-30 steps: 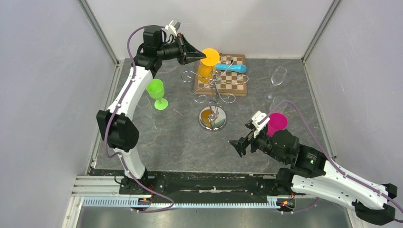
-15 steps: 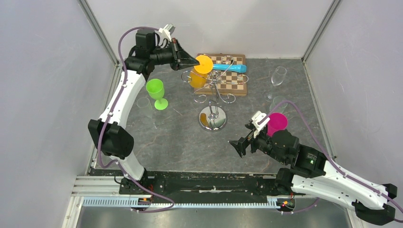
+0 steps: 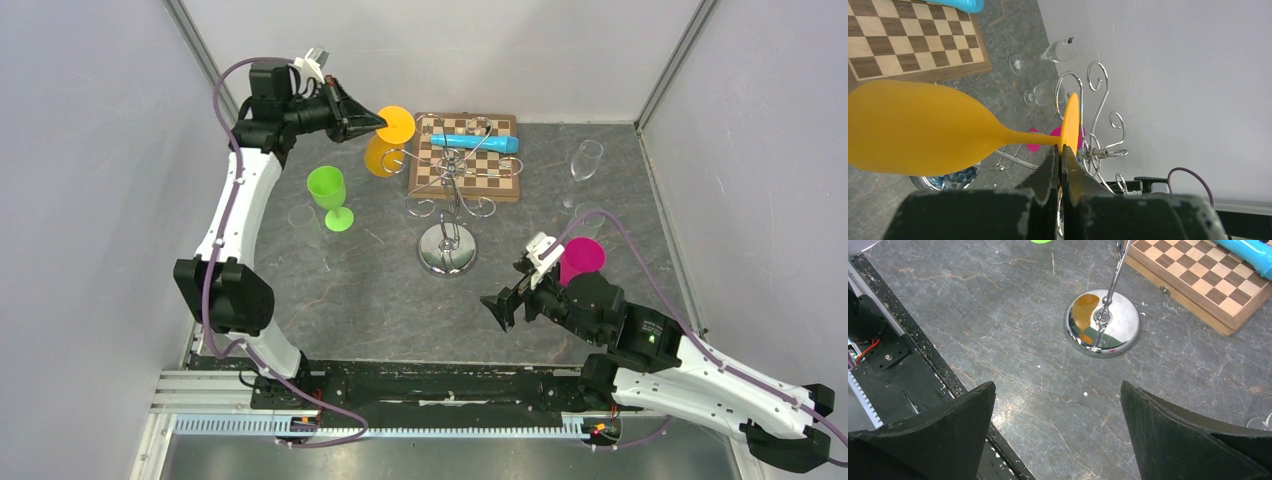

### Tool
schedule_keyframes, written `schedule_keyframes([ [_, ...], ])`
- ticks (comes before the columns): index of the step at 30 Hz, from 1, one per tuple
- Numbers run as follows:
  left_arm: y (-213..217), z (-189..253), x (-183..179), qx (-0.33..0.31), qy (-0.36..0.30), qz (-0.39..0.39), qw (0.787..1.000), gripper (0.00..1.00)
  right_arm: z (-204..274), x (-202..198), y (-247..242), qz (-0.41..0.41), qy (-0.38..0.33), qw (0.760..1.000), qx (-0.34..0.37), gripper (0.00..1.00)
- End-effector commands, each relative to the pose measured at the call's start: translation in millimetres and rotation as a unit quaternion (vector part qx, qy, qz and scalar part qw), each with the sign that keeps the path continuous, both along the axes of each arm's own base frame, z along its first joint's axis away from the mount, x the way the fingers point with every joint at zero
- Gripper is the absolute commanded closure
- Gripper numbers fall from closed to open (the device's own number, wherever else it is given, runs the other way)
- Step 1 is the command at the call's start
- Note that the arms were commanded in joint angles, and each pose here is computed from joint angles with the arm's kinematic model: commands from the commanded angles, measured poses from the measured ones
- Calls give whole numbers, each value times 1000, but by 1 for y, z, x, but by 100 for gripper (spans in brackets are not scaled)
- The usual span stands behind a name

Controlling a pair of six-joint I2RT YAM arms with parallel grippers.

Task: Take the wine glass off the wine glass rack
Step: Pick up the wine glass from the wine rack.

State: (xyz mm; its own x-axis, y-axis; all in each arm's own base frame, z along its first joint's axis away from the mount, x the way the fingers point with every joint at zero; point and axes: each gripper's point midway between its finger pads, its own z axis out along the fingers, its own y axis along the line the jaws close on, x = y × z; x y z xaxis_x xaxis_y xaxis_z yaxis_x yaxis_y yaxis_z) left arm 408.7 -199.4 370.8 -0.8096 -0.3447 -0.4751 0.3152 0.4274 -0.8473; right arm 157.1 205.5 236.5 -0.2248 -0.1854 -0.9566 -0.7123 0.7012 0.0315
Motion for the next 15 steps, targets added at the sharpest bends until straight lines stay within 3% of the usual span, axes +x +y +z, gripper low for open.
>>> schedule_keyframes([
  [1, 15, 39, -18, -3, -71, 0, 997, 98, 27, 1, 2, -4, -18, 998, 52, 2],
  [15, 48, 74, -68, 101, -160, 72, 979, 98, 31, -1, 1, -6, -8, 999, 53, 2],
])
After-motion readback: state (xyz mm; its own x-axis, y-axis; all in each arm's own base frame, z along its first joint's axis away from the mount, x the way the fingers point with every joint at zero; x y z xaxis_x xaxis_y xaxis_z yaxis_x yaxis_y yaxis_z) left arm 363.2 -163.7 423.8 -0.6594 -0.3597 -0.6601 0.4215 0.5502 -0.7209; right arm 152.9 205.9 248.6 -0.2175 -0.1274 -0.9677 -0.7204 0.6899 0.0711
